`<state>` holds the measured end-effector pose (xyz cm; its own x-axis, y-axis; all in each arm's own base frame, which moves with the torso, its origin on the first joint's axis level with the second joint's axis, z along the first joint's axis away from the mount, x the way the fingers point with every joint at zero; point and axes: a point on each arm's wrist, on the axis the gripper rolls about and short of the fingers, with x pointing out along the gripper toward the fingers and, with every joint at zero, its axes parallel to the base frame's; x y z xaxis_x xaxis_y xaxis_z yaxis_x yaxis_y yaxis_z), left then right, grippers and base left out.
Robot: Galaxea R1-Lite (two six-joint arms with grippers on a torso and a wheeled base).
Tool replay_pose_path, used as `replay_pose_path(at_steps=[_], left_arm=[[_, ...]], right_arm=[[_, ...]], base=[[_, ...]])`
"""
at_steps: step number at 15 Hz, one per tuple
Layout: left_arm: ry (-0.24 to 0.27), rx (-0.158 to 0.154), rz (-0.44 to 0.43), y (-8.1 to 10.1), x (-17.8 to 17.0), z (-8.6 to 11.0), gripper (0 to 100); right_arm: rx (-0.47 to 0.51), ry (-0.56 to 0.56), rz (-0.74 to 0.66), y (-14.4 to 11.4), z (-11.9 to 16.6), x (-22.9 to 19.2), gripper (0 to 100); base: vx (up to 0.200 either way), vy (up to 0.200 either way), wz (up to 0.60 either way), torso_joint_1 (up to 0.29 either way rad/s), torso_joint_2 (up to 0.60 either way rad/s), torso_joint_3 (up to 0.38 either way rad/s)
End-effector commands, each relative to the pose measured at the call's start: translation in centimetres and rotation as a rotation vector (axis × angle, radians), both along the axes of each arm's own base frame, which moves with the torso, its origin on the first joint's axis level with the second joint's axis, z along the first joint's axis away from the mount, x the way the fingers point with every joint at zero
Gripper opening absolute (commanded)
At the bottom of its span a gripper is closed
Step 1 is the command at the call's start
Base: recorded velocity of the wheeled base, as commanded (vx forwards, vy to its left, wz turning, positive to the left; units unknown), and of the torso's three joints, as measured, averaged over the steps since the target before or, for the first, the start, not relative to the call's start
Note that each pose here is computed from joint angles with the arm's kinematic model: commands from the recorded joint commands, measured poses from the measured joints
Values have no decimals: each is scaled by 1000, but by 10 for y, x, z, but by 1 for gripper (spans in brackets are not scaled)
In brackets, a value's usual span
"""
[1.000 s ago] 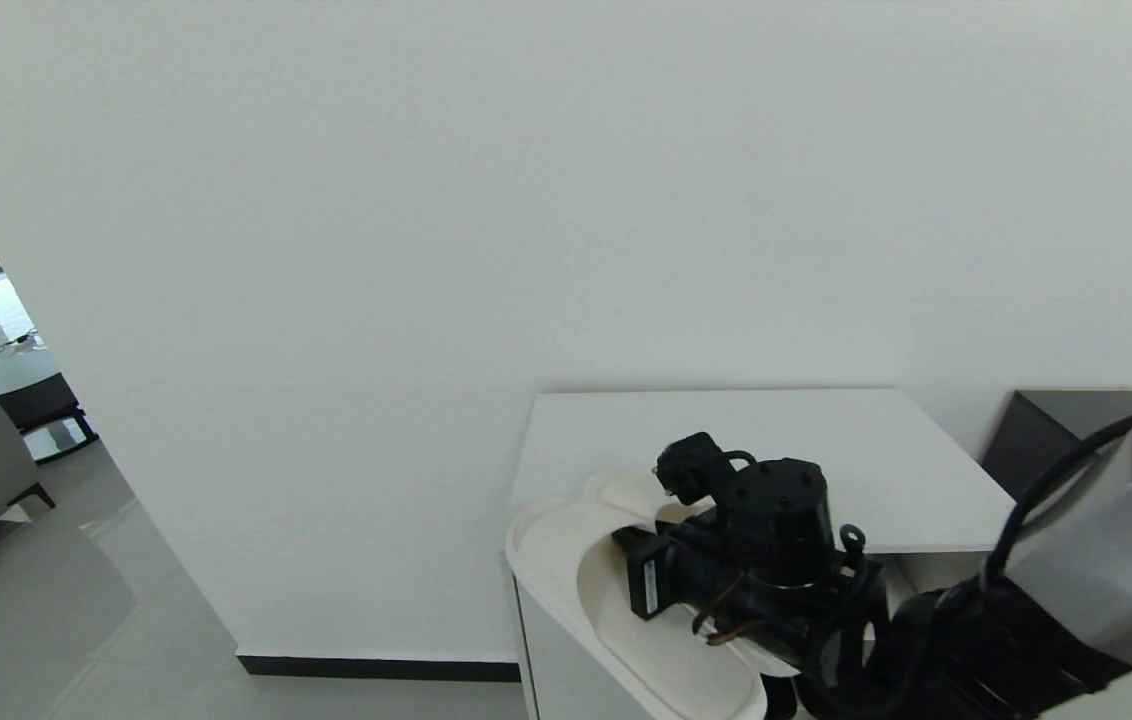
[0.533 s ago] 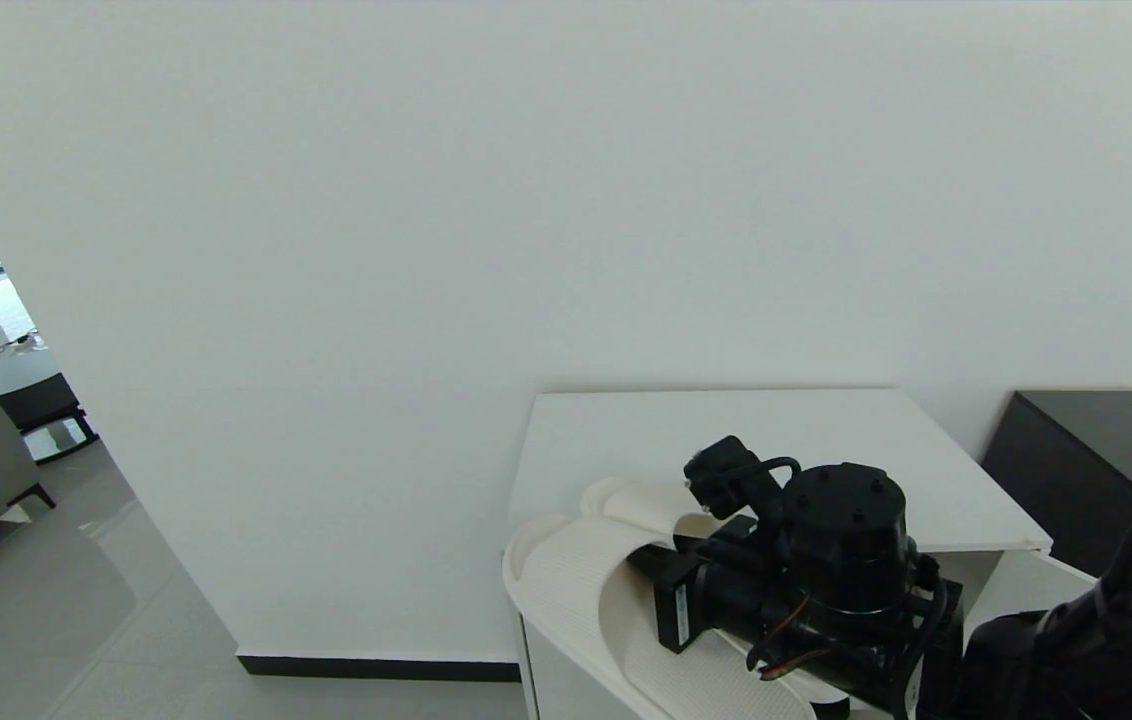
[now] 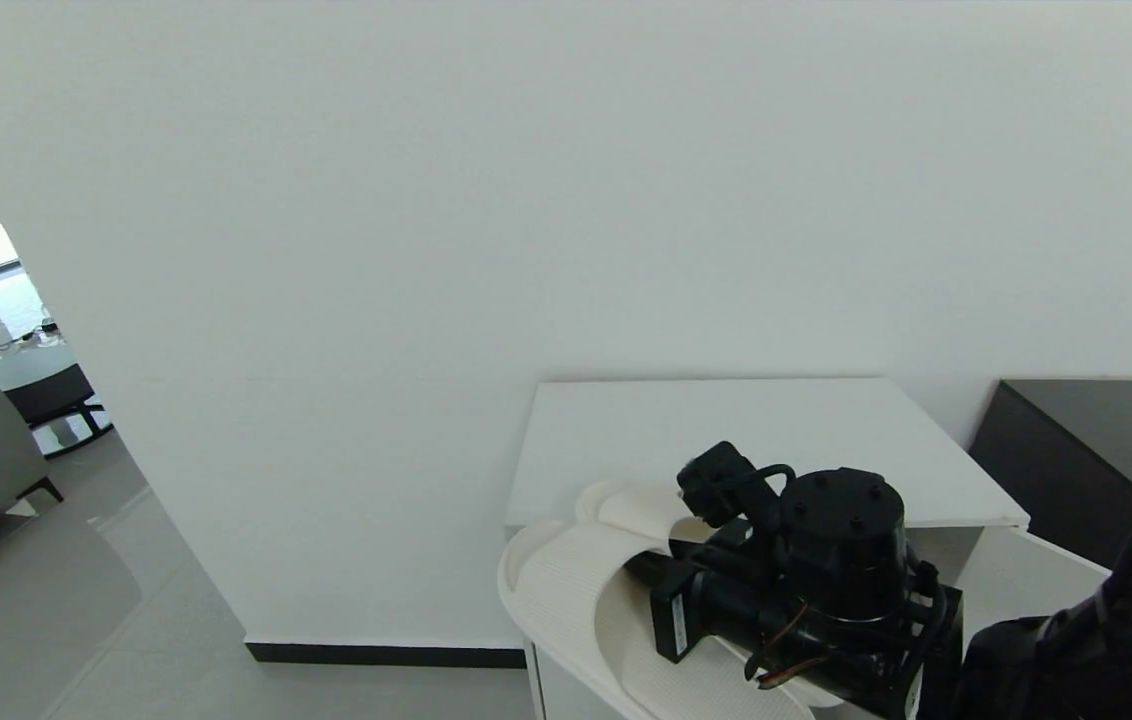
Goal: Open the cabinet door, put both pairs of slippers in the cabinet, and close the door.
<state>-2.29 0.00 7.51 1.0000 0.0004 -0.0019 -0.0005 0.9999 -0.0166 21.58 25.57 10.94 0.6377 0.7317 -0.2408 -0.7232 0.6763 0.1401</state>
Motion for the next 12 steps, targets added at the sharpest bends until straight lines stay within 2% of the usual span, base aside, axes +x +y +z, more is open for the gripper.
replay_pose_path(at_steps=[1, 4, 5, 7, 8, 12], left_arm=[[1, -2, 0, 0, 0, 0, 0], [1, -2, 1, 0, 0, 0, 0], [1, -2, 1, 0, 0, 0, 0], [1, -2, 1, 0, 0, 0, 0], [1, -2, 1, 0, 0, 0, 0], [1, -2, 1, 0, 0, 0, 0]], right_arm=[[-11, 0, -2, 0, -2, 1, 0], [-36, -13, 13, -2, -8, -2, 0], [-30, -9, 42, -4, -11, -5, 0], [60, -40, 204, -13, -16, -14, 0], [93, -67, 223, -15, -20, -12, 0], [75, -44, 224, -17, -35, -13, 0]], base=[[-200, 0, 0, -12, 2, 7], [-200, 0, 0, -4, 1, 6], [0, 0, 0, 0, 0, 0], [0, 0, 0, 0, 0, 0], [0, 0, 0, 0, 0, 0], [0, 0, 0, 0, 0, 0]])
